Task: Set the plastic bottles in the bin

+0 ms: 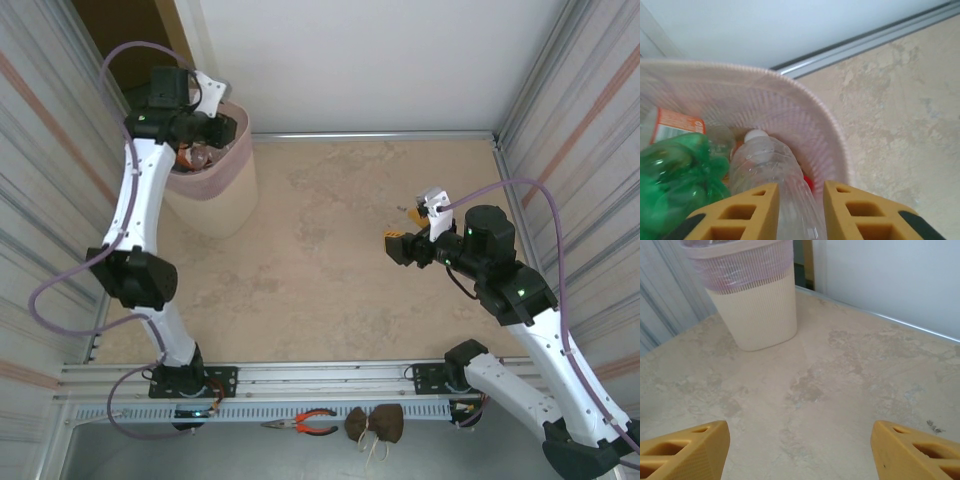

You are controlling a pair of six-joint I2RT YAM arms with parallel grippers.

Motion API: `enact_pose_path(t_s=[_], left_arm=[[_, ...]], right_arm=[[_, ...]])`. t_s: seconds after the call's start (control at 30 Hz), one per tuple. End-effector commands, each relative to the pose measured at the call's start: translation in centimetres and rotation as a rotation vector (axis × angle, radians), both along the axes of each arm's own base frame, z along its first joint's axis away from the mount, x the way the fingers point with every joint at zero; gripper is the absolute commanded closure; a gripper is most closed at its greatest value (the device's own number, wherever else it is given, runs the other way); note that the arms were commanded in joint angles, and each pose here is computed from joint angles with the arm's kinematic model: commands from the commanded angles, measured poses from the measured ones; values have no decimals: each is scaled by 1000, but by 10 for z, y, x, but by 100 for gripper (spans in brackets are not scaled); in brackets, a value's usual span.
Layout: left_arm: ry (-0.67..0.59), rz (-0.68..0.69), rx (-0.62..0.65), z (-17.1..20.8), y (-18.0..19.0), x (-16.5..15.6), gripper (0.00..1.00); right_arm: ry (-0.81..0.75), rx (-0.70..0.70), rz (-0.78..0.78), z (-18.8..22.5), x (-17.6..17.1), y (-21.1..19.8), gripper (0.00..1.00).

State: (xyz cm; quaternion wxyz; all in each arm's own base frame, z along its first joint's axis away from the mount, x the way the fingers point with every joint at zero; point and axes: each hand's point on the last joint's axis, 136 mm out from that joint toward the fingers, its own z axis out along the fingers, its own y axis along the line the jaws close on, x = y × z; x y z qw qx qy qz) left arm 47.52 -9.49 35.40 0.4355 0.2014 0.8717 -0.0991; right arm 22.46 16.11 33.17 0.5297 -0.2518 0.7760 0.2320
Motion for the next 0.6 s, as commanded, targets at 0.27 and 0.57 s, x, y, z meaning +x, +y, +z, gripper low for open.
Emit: enact_pose_path(t_s=[0.27, 0.57], left_arm=[[-149, 12, -149, 58, -1, -93, 64], [-156, 160, -146, 6, 26, -150, 55]], right_arm=[[-52, -93, -142, -8, 23, -28, 25], [-29, -100, -326, -37, 52, -63, 22]])
